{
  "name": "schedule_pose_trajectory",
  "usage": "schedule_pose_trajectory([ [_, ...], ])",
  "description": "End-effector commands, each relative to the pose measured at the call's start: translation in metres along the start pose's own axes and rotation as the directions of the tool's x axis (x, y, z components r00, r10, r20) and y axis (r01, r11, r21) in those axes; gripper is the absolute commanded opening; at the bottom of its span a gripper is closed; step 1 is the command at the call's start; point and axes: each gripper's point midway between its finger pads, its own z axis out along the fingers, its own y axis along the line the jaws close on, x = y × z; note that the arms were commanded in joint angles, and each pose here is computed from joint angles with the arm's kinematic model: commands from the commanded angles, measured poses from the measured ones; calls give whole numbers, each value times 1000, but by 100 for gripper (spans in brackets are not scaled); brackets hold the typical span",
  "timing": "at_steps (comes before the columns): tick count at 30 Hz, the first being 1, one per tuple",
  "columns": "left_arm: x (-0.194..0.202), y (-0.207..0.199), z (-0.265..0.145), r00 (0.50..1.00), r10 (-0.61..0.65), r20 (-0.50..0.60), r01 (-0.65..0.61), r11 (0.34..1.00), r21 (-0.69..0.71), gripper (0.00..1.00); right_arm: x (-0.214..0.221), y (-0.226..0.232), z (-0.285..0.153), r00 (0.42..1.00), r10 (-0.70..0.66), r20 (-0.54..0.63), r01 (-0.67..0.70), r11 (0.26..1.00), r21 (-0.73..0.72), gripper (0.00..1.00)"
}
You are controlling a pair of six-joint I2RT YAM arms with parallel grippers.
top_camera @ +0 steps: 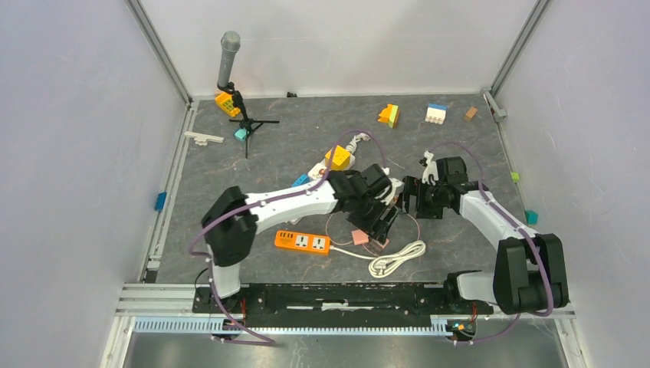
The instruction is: Insert the plug
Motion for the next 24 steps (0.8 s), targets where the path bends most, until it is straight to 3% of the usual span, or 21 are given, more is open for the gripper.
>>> schedule_pose_trajectory([
  [1, -4, -16, 15, 997, -51, -55, 50, 999, -7, 76, -11, -3, -9, 998, 19, 64, -19, 1000, 9, 98],
  [24, 26, 5, 85, 984, -21, -176, -24, 967, -252, 72, -8, -24, -20, 995, 50, 91, -57, 995, 79, 98],
])
